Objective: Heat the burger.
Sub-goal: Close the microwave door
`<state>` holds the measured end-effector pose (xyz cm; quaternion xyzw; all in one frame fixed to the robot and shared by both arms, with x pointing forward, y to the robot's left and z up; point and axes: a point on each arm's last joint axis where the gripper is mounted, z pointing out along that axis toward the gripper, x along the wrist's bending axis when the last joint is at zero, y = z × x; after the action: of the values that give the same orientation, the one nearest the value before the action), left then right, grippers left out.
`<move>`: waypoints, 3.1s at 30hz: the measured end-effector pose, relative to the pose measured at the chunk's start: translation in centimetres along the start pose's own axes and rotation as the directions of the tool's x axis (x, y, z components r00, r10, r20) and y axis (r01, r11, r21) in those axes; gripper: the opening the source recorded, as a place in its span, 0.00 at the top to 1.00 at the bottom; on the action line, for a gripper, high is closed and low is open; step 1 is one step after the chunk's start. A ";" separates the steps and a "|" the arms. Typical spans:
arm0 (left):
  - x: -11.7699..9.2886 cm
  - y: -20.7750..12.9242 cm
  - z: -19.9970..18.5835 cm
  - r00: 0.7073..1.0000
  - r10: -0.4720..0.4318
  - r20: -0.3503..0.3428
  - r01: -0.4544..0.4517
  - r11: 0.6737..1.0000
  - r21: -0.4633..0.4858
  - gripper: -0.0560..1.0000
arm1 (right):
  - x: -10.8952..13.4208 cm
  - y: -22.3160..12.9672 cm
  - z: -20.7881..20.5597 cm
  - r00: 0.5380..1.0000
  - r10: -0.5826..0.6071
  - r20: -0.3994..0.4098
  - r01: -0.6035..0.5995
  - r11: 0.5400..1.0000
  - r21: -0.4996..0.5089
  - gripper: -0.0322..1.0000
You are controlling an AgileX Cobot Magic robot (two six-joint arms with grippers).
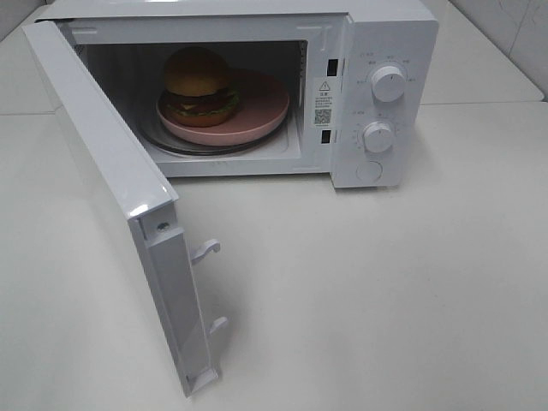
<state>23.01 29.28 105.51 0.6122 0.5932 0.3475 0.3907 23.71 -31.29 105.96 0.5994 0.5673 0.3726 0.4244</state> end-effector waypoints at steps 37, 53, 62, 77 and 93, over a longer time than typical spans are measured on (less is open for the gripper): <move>0.0 0.0 0.0 1.000 0.000 0.000 0.000 1.000 0.000 0.01 | 0.0 -0.1 0.1 1.000 0.001 -0.003 -0.001 1.000 0.001 0.23; 0.0 0.0 0.0 1.000 0.000 0.000 0.000 1.000 0.000 0.01 | 0.0 -0.1 0.1 1.000 0.001 -0.003 -0.001 1.000 0.001 0.23; -0.2 0.8 -0.6 1.000 -0.005 0.013 0.006 0.999 -0.041 0.02 | 0.0 -0.1 0.1 1.000 0.001 -0.003 -0.001 1.000 0.001 0.23; 0.3 4.7 2.7 1.000 -0.028 0.001 0.028 0.999 -0.029 0.28 | 0.0 -0.1 0.1 1.000 0.001 -0.003 -0.001 1.000 0.001 0.23; 0.9 7.6 7.1 0.999 -0.048 -0.018 0.047 0.998 -0.043 0.92 | 0.0 -0.1 0.1 1.000 0.001 -0.003 -0.001 1.000 0.001 0.23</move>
<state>32.84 29.75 109.01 0.5860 0.6038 0.3565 0.4061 23.77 -31.26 105.87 0.5995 0.5678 0.3733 0.4230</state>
